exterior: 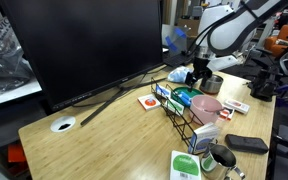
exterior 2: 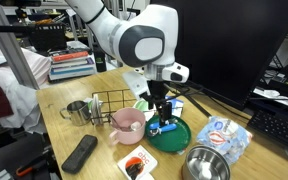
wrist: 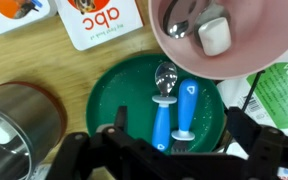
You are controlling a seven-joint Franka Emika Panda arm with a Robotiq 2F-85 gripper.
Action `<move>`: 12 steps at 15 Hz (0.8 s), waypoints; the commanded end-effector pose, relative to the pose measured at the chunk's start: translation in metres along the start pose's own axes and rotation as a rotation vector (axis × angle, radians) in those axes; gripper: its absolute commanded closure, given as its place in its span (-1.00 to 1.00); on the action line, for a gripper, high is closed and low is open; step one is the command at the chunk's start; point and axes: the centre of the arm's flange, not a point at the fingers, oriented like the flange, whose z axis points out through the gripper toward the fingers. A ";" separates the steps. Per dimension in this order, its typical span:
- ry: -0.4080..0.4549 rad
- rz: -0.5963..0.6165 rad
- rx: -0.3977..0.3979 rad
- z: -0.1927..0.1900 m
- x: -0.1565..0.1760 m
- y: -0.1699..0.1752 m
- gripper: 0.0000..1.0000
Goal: Pick up the blue spoon and place it in the pink cup
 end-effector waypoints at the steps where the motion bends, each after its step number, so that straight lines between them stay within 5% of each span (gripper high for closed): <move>1: 0.013 -0.014 0.006 0.022 0.024 -0.005 -1.00; 12: 0.044 0.046 -0.052 0.034 0.053 -0.010 -1.00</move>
